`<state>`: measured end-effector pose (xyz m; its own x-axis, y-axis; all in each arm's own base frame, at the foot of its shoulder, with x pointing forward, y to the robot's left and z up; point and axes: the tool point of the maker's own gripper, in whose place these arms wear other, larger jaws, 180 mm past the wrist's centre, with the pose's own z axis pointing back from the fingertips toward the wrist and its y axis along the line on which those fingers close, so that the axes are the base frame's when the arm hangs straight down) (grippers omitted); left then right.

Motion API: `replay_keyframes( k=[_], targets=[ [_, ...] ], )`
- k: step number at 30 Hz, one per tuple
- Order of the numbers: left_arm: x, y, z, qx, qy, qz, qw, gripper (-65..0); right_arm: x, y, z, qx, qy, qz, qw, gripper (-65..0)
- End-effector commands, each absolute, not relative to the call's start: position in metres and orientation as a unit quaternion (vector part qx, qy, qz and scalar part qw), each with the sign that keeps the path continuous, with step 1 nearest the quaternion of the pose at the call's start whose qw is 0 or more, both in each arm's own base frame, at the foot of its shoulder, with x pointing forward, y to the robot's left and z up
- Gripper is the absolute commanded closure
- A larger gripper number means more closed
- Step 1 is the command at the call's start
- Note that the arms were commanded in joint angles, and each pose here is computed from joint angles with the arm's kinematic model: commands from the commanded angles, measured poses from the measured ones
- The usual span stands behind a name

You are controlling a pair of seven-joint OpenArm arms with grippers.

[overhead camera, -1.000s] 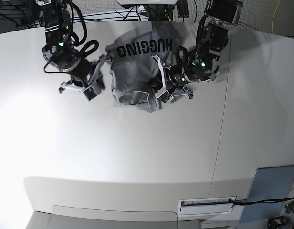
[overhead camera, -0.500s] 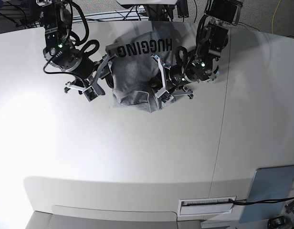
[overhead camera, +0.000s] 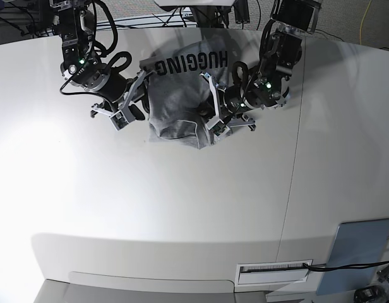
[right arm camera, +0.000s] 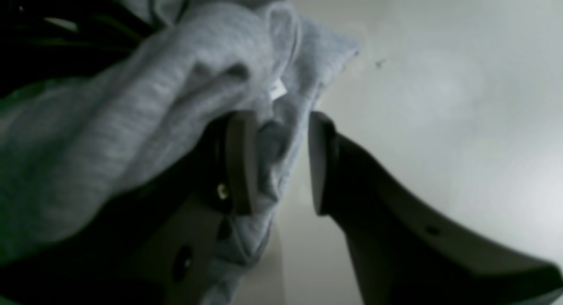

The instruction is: Fold the T-shirt properly

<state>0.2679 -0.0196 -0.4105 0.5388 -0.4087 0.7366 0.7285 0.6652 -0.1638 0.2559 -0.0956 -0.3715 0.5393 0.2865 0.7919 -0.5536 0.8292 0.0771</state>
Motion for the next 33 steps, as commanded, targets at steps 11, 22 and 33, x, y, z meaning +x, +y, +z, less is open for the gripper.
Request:
replay_keyframes(
  k=[11,22,33],
  targets=[
    [0.276,-0.018,-0.404,-0.221,-0.355,-0.343,0.841,-7.9,0.266,-0.078,-0.342,0.189,-0.425,0.301,0.833,-24.1],
    [0.276,-0.017,-0.405,-0.217,-0.355,-0.346,0.841,-7.9,0.257,-0.069,-0.332,0.211,-0.409,0.305,0.834,-24.9],
    [0.276,-0.017,-0.405,-0.218,-0.355,-0.345,0.841,-7.9,0.294,-0.048,-0.291,0.218,-0.508,0.293,0.78,-24.8]
  ],
)
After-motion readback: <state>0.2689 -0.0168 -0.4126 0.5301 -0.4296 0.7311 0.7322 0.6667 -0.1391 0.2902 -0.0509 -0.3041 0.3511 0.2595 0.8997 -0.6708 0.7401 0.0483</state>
